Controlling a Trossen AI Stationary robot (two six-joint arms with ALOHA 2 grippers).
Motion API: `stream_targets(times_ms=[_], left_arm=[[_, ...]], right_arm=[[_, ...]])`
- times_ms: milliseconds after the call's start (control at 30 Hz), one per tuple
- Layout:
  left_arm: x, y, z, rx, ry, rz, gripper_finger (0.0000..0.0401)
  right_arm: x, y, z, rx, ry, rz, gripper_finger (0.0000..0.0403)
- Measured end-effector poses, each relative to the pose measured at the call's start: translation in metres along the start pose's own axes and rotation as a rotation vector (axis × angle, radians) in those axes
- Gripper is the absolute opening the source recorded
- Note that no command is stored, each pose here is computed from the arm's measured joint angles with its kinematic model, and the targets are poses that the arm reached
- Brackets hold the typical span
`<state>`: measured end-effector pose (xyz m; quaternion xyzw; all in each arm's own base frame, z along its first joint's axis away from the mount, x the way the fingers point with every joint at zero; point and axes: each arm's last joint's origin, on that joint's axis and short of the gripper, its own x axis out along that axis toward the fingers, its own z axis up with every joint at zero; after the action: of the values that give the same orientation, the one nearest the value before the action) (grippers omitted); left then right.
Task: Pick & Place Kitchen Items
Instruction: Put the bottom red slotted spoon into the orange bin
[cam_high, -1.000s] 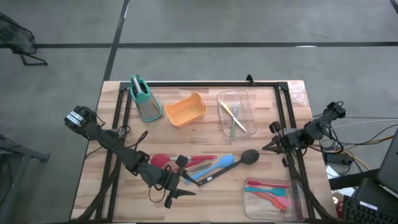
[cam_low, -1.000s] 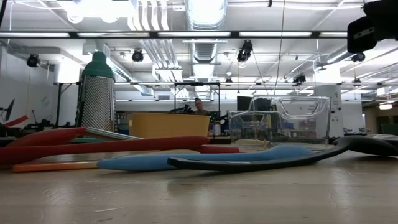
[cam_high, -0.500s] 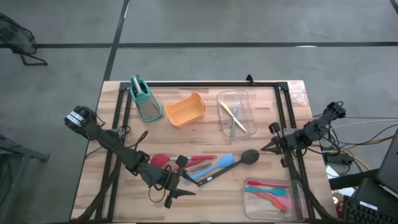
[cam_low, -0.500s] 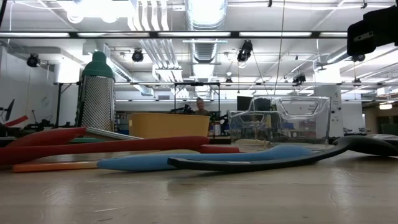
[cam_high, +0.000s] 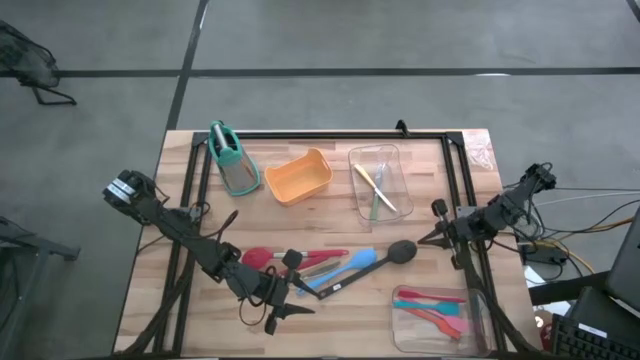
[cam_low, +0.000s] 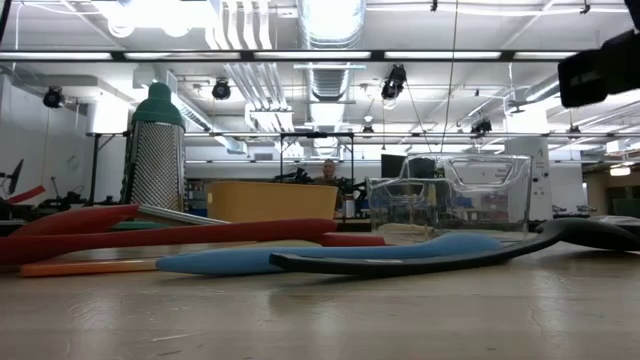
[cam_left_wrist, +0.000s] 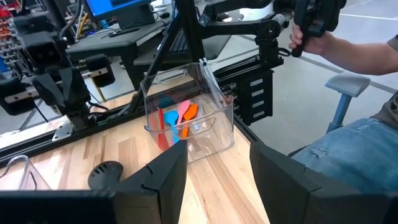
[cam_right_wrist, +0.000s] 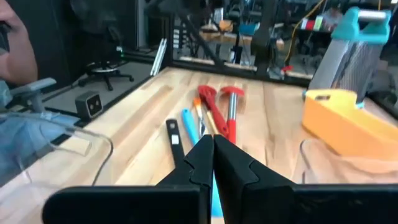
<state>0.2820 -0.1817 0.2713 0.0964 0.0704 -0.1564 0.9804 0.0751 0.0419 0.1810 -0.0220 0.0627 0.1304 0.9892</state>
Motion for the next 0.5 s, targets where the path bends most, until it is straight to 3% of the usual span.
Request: stream_targets(times_ms=[200, 500], left_arm=[[0.0, 0.0001, 0.0, 0.0, 0.0, 0.001, 0.0181], [-0.0001, 0.0009, -0.0083, -0.032, 0.082, 0.03, 0.0181]], right_arm=[[0.0044, 0.0015, -0.0104, 0.081, 0.03, -0.001, 0.0008], [0.0057, 0.0019, -0.0114, 0.081, 0.046, -0.003, 0.0008]])
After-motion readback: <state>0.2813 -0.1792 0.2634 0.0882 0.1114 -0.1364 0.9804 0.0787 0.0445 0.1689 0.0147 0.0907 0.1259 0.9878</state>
